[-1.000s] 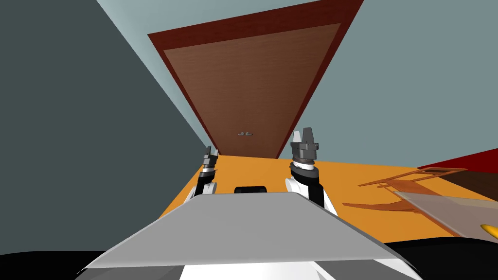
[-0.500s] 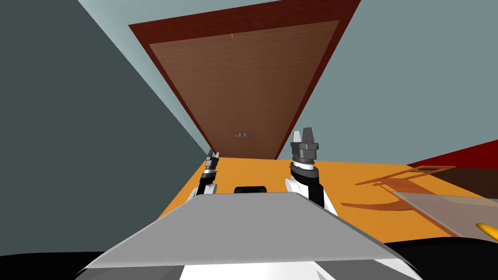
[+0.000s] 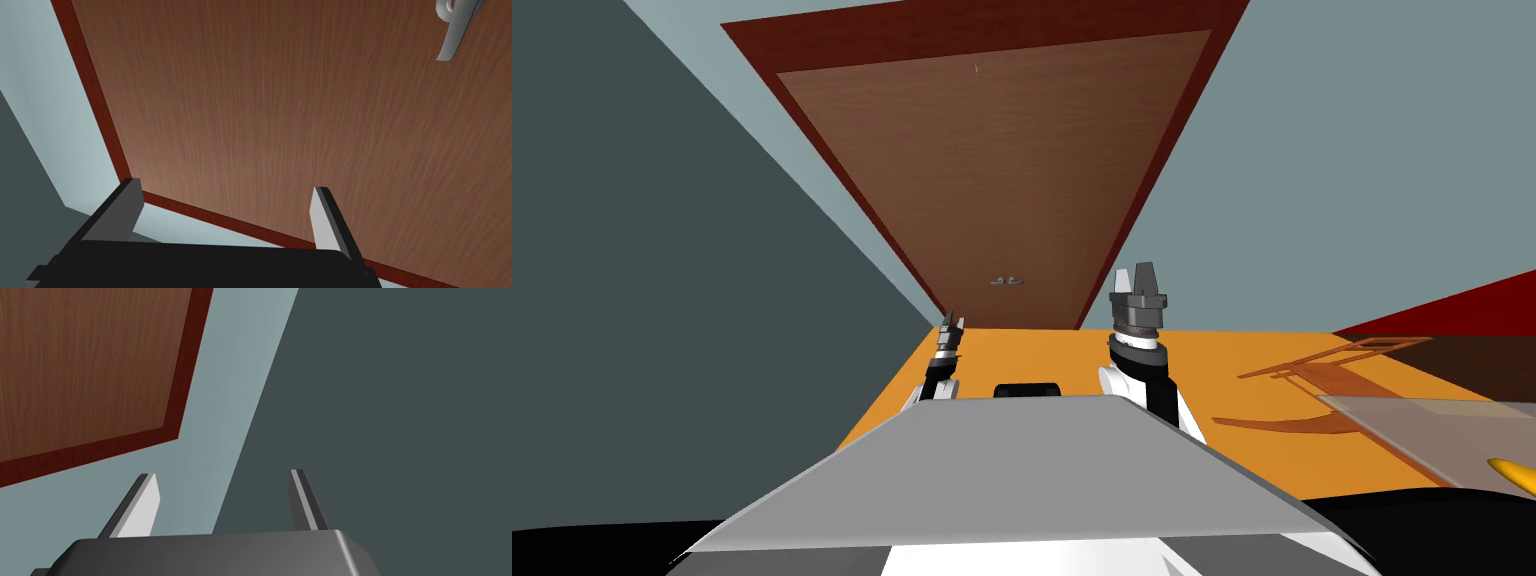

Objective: Pull the door open

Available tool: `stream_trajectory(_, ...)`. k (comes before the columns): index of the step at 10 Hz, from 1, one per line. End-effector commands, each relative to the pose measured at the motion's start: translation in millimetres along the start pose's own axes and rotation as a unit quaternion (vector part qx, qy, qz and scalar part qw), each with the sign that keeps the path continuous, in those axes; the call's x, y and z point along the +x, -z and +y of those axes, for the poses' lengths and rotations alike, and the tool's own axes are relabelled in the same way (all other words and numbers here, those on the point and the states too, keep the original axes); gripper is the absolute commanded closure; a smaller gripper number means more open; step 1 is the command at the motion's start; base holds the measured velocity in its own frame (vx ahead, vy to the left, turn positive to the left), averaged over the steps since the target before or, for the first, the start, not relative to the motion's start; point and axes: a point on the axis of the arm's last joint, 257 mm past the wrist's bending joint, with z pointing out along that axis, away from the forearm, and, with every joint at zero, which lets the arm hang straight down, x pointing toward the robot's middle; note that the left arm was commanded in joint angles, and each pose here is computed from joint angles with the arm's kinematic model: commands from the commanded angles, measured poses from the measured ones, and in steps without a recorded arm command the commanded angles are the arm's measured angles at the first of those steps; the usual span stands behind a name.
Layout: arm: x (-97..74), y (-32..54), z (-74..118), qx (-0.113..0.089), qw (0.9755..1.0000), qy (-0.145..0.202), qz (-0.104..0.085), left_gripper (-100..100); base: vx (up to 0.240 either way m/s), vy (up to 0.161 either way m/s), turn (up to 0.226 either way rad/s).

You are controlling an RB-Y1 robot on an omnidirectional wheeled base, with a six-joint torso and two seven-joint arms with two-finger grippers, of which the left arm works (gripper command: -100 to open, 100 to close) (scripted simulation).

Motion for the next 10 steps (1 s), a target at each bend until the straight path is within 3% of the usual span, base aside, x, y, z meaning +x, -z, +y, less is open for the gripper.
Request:
stream_trajectory(1,-5.3,4.4,12.7,-0.012,0.9999,0.002,-0.001,-100,0.105,-0.025,-0.058)
stream_trajectory(10,-25.5,28.5,76.6,-0.073,0.9973,0.008,-0.01,-100,0.107,-0.018,-0.065)
